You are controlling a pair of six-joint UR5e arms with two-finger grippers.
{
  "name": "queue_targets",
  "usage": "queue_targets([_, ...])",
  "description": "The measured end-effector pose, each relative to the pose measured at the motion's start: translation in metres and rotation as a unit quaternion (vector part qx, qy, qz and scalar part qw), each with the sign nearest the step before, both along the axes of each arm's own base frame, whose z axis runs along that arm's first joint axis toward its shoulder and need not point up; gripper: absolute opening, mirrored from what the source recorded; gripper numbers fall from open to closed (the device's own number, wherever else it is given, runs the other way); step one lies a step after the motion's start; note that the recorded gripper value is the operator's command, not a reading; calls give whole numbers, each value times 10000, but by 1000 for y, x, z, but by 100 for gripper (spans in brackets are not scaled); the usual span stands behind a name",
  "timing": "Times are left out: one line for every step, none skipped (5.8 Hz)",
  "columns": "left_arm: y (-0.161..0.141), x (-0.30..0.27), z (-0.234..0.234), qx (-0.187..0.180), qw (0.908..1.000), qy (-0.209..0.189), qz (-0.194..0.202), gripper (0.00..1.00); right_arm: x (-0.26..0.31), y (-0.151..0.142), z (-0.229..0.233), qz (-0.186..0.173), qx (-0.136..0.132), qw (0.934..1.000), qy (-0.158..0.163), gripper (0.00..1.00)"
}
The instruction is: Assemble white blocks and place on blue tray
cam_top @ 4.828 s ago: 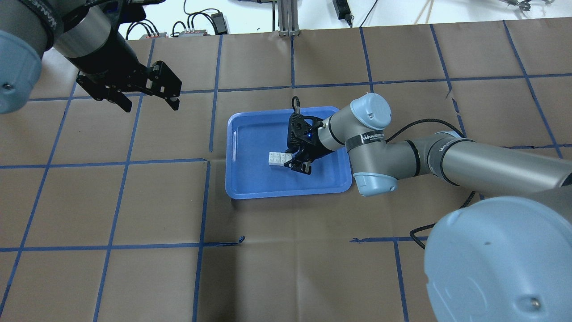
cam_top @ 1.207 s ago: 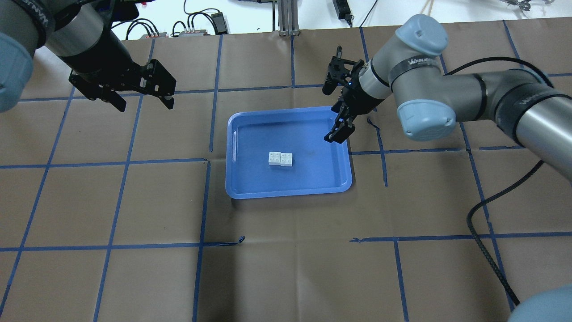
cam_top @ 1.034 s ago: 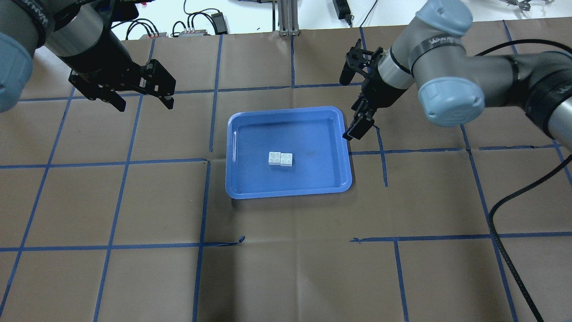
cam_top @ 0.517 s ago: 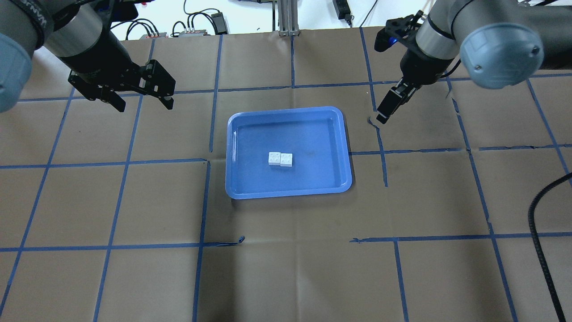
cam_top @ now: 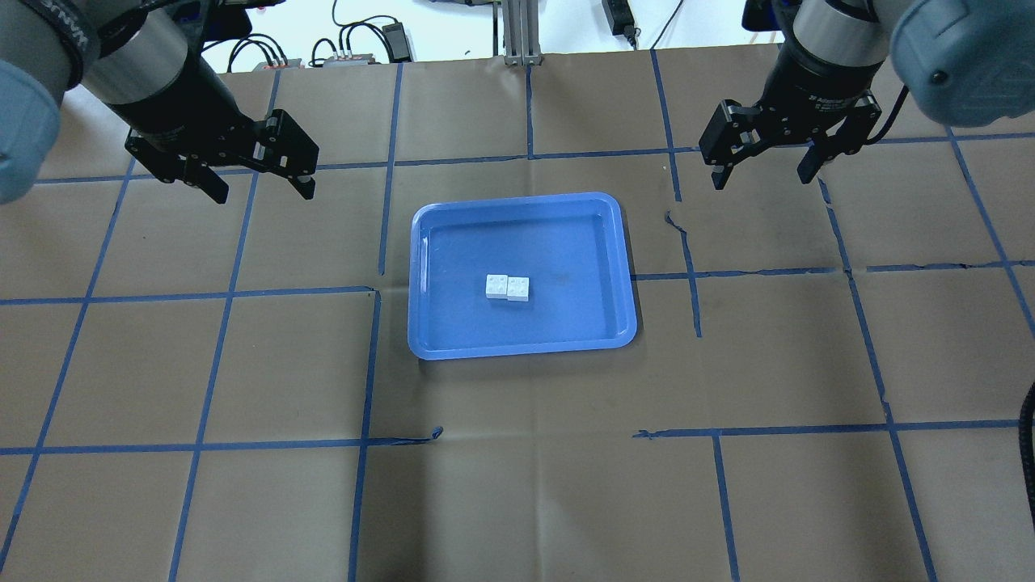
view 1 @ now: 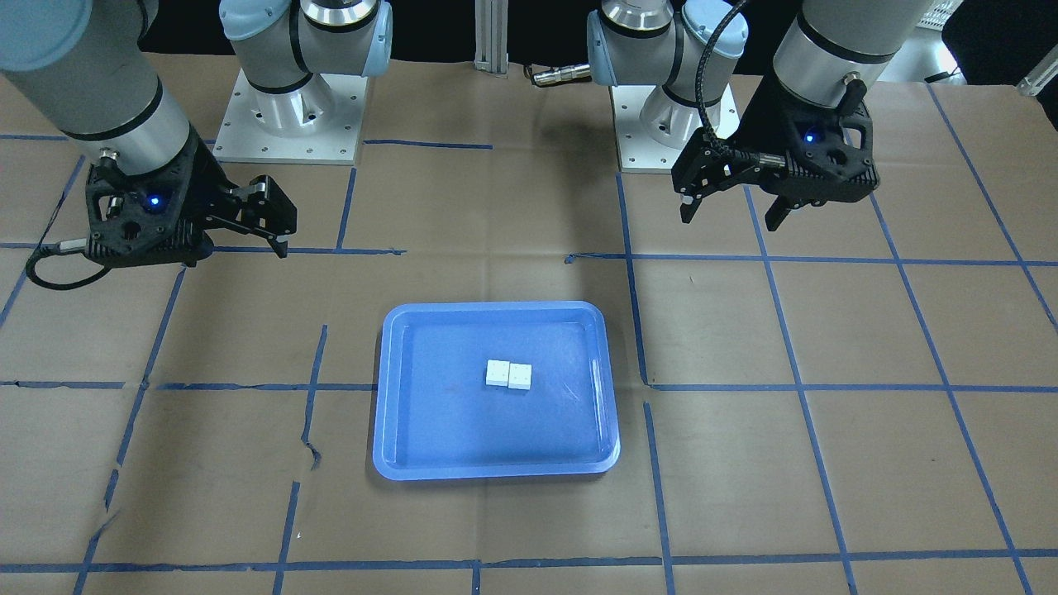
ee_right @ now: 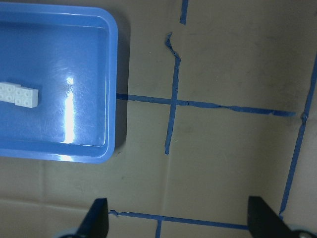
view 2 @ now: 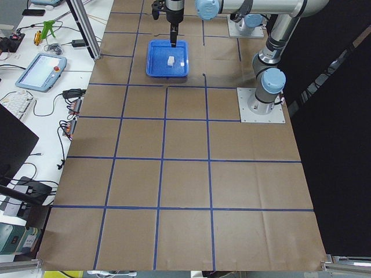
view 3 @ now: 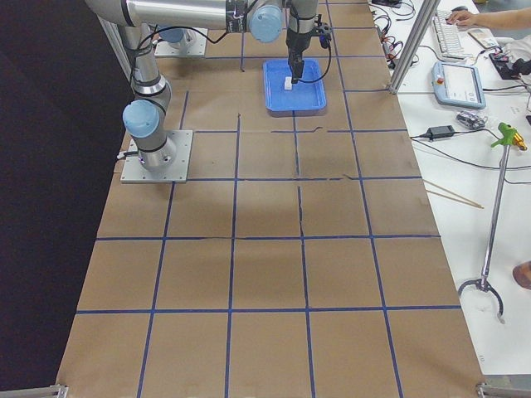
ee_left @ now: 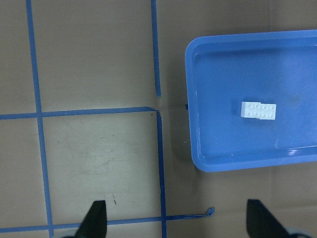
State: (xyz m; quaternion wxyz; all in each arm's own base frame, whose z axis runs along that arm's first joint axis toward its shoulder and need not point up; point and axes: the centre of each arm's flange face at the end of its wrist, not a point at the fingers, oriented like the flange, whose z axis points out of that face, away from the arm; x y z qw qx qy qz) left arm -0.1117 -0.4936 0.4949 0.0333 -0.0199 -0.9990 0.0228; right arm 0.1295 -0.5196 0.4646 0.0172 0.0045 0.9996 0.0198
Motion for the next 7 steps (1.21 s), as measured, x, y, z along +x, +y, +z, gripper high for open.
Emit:
queue_targets([0,0,0,0,10000,0,0,99,15,11,11,-348,-60,9994,35,100])
queue_targets([0,0,0,0,10000,3,1,99,22,18,18,-482,-112,9988,41,100])
queue_targets([0,0,0,0,10000,6,2,99,19,16,20,-568,-146,9983,33,100])
queue_targets([0,0,0,2,10000,7,2,99,9,13,22,-667,-173,9976,17,100])
queue_targets([0,0,0,5,10000,8,2,99,2,11,24,-735,-182,9971,14,100])
queue_targets([0,0,0,7,10000,8,3,99,0,11,24,-761,-175,9969,29,100])
queue_targets([0,1,0,7,10000,11,5,99,-1,12,25,-770,-169,9969,38,100])
